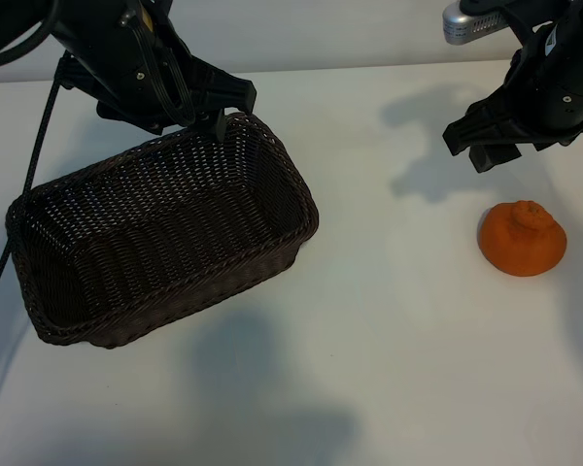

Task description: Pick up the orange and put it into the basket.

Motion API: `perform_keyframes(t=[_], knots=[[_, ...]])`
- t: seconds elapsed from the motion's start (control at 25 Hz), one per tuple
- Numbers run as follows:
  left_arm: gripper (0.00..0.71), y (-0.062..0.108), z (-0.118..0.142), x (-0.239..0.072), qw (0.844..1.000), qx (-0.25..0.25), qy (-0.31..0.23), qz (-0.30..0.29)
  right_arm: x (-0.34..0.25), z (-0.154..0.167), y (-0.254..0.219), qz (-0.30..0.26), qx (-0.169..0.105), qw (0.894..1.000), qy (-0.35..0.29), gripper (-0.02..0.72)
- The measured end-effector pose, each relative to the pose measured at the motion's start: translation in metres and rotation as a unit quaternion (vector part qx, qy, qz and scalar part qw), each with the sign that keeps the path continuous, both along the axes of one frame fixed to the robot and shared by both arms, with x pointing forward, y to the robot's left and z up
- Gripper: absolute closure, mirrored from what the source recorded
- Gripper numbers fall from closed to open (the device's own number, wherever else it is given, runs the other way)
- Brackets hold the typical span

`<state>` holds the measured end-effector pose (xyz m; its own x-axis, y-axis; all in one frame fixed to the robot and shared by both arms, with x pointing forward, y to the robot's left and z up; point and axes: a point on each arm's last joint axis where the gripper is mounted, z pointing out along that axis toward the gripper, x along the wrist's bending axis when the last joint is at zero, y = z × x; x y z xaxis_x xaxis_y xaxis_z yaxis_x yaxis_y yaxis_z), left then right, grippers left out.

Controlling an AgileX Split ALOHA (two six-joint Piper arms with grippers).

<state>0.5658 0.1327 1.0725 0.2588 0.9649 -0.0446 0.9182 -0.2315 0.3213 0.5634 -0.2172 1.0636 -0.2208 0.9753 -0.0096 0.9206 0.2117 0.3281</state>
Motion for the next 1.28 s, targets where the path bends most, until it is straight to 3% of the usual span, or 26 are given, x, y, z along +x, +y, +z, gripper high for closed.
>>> perform_keyframes(t=[0.72, 1.28], knots=[[0.120, 0.0000, 0.0000, -0.0001, 1.000, 0.000, 0.000, 0.000, 0.0000, 0.0000, 0.0000, 0.000, 0.000, 1.000, 0.000, 0.129], [0.120, -0.0027, 0.0022, 0.0050, 0.999, -0.016, -0.029, -0.001, 0.0000, 0.0000, 0.0000, 0.000, 0.000, 1.000, 0.000, 0.129]])
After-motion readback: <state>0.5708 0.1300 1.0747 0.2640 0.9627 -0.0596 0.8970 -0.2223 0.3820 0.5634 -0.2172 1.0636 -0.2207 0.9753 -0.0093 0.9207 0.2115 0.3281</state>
